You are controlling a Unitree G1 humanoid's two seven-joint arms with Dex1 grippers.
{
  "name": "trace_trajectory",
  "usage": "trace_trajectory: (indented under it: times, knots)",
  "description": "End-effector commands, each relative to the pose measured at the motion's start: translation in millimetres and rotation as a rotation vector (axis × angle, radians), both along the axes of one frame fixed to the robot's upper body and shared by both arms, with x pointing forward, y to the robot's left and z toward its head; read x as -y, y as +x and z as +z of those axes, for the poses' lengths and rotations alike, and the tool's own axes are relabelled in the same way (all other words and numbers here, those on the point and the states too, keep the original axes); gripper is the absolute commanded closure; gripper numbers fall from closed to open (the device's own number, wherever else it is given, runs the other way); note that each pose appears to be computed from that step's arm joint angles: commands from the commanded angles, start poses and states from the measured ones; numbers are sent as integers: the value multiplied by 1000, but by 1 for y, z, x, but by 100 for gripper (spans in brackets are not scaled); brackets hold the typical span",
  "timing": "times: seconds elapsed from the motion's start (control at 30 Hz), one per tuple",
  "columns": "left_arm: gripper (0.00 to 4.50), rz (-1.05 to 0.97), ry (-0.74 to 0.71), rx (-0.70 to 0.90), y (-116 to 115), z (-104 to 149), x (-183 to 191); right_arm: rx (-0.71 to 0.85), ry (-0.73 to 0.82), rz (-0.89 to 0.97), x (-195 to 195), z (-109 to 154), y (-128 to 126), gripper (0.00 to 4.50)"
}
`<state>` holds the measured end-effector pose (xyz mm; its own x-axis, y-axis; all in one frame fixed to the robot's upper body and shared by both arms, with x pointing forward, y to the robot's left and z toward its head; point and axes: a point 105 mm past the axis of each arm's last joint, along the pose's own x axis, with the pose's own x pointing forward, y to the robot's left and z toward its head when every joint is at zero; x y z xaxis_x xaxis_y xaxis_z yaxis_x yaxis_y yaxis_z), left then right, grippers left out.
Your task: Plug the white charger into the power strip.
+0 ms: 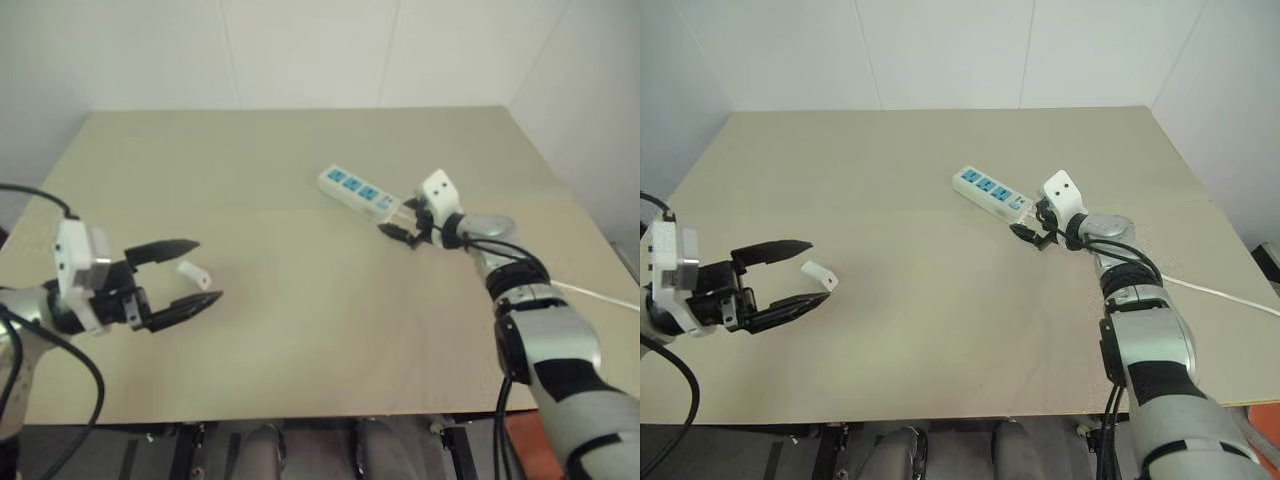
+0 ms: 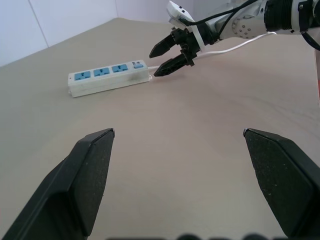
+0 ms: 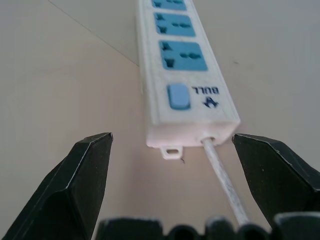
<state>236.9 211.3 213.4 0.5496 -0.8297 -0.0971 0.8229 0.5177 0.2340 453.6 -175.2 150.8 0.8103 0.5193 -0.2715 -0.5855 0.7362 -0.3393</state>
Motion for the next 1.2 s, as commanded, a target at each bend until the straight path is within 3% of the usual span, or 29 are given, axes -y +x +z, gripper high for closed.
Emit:
trace_trajectory:
  times: [0.03, 0.3, 0.47, 0.57, 0.93, 1.2]
  knots:
    - [0, 3, 2, 67, -8, 14, 1, 41, -18, -46, 7, 13, 5, 1]
    - [0, 18, 4, 70, -16, 14, 1, -24, -33, -219, 25, -4, 10, 1]
    - [0, 28, 8, 68, -20, 13, 0, -105, 21, -228, 26, -13, 7, 1]
    - [0, 32, 10, 66, -22, 13, -1, -141, 44, -212, 25, -18, 4, 64]
    - [0, 23, 6, 59, -20, 11, -1, -198, 56, -93, 17, -25, -5, 447]
    - [0, -1, -4, 48, -16, 7, 2, -175, 83, 186, -10, -10, -19, 449]
